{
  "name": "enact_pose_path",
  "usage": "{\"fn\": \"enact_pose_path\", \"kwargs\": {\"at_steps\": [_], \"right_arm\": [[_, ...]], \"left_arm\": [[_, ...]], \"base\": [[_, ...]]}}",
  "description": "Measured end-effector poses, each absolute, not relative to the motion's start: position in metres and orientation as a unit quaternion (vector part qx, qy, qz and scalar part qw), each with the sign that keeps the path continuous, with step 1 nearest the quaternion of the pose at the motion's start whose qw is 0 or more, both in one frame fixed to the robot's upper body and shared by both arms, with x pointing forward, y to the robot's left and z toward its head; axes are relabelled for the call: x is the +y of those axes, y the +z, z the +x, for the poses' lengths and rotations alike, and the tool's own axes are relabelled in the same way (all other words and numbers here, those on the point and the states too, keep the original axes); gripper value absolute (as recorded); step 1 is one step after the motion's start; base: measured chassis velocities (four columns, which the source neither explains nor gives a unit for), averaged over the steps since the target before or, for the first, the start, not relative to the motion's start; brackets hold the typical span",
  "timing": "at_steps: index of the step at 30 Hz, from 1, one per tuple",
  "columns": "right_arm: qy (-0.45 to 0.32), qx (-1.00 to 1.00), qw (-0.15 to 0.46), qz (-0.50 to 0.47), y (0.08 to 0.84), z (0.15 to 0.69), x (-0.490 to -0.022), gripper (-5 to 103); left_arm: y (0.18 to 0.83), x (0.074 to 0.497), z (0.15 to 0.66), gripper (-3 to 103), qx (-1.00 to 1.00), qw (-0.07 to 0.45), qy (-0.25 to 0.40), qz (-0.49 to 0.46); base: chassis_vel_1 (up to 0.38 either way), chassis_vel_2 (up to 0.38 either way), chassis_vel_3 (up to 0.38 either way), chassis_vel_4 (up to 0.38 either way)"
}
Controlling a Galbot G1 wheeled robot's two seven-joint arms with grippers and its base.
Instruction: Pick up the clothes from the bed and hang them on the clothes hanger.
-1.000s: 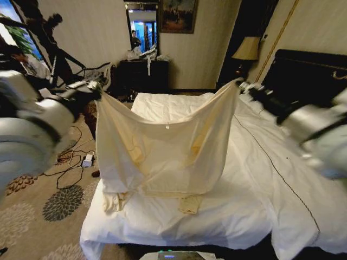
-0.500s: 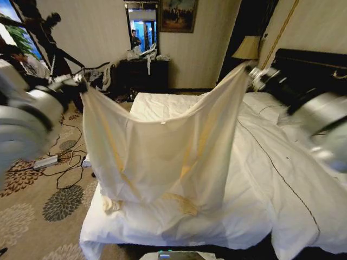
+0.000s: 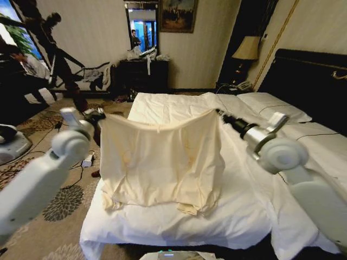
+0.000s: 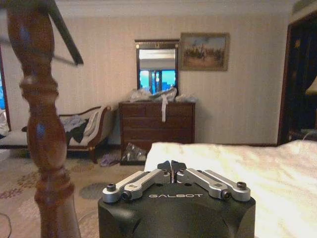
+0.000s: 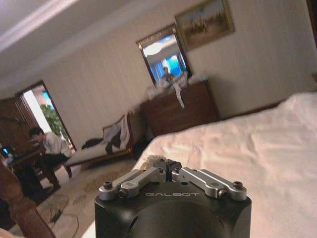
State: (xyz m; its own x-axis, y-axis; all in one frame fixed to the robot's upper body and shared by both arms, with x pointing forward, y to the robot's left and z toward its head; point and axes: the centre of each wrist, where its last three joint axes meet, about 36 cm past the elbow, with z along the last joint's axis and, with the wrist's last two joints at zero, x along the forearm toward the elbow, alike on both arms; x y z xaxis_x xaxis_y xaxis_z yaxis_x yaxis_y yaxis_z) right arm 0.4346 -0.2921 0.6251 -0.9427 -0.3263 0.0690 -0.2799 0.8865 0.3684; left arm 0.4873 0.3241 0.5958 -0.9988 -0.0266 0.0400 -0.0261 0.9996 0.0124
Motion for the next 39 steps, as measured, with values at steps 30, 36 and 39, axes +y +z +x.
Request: {"fn": "enact_pose_path", "kwargs": {"at_steps": [30,36,39], "right_arm": [[-0.165,-0.966,0.125,0.153,0.574,0.441,-0.28,0],[-0.165,-0.966,0.125,0.153,0.574,0.441,-0.28,0],[-0.162,-0.967,0.125,0.149,0.574,0.44,-0.282,0]], "left_arm": [[0.554,0.343,0.485,64,-0.985,0.168,0.015,-0.023],[0.563,0.34,0.481,91,-0.989,0.146,0.014,-0.024],[0.576,0.335,0.474,96,-0.991,0.126,0.013,-0.031]], "base": [[0.0,0.0,0.0,0.0],[0.0,0.0,0.0,0.0],[0.0,0.0,0.0,0.0]]}}
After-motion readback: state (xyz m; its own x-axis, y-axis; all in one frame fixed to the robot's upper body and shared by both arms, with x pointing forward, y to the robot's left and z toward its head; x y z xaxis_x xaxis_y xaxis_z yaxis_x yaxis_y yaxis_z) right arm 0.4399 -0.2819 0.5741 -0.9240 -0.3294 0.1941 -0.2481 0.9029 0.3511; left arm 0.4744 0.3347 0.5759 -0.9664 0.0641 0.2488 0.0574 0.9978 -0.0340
